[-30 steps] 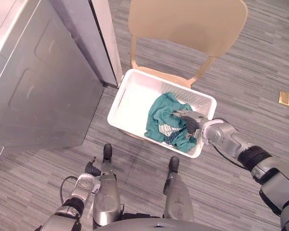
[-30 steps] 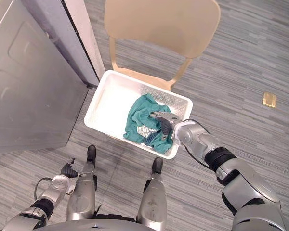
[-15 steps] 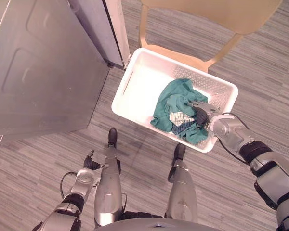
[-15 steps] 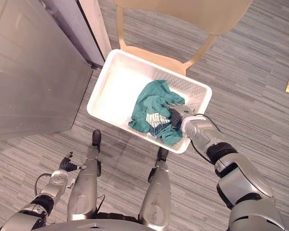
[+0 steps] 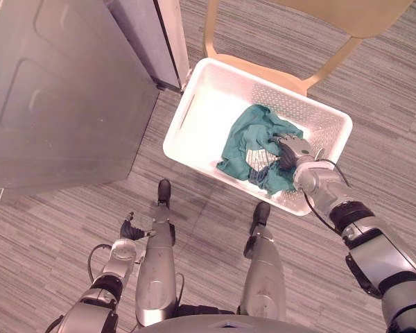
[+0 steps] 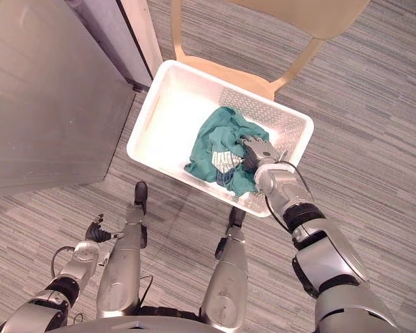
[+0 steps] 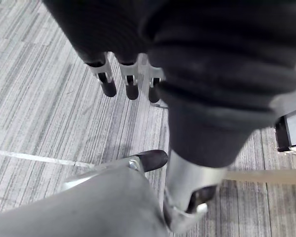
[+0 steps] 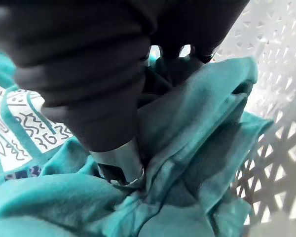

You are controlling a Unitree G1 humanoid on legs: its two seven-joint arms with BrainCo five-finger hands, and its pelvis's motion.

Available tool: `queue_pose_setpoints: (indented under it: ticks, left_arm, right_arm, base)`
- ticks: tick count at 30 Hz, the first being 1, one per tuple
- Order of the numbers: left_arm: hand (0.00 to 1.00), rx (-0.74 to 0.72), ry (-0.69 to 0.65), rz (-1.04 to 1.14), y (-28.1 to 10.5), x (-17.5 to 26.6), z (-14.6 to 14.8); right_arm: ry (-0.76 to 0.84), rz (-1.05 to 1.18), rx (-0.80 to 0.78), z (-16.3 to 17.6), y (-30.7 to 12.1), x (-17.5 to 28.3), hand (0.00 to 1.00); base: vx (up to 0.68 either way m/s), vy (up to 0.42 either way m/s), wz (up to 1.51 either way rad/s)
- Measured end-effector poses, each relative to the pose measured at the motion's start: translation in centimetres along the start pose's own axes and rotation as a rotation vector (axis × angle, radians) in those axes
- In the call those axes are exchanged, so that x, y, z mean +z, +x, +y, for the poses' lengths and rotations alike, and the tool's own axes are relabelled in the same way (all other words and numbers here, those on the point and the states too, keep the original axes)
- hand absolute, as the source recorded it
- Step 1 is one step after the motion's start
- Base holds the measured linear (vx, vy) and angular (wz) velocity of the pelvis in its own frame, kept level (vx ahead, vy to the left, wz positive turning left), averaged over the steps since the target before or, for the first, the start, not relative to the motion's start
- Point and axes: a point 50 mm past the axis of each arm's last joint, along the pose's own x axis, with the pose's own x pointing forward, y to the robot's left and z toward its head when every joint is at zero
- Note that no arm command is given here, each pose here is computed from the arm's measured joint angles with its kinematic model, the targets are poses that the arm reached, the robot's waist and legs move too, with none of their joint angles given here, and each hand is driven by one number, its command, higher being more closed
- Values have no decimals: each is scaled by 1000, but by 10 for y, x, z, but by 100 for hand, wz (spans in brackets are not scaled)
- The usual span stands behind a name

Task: Pick up the laundry basket with both hands and put the clothes into the washing machine.

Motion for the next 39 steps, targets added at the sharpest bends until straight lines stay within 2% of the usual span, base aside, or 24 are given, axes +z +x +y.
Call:
queue_pose_setpoints:
  ticks: [11,14,17,21,25,27,28,31,39]
  left_arm:
    - [0,13,-6,1,-1,0,-2]
    - [0,10,-8,3,-1,0,-4]
    - [0,11,-32,10,-1,0,-6]
    - [0,25,-84,35,-2,-1,-10]
    - [0,36,-151,56,-5,0,-19]
    - [0,35,-167,69,-6,-1,-22]
    - [0,38,-177,83,-6,-2,-25]
    - [0,49,-198,100,-7,-4,-24]
    - [0,63,-263,144,-9,-13,-23]
  right_arm:
    - [46,56,-16,4,2,-1,100]
    - [125,96,-46,5,2,-1,100]
    - [436,196,-109,12,0,-2,100]
    - [1027,338,-272,18,-3,2,100]
    - [1492,368,-394,22,-6,16,100]
    - [1641,368,-415,25,-7,23,100]
    - [1808,356,-432,26,-7,30,100]
    - [2030,331,-411,34,-11,48,100]
    - [2258,171,-324,29,-21,84,100]
  base:
    - [-14,-32,6]
    - [-11,-39,4]
    - [2,-37,6]
    - [-3,-55,0]
    - [10,-66,-4]
    - [19,-79,-13]
    - [24,-93,-16]
    - [21,-80,-4]
    - [-1,-83,4]
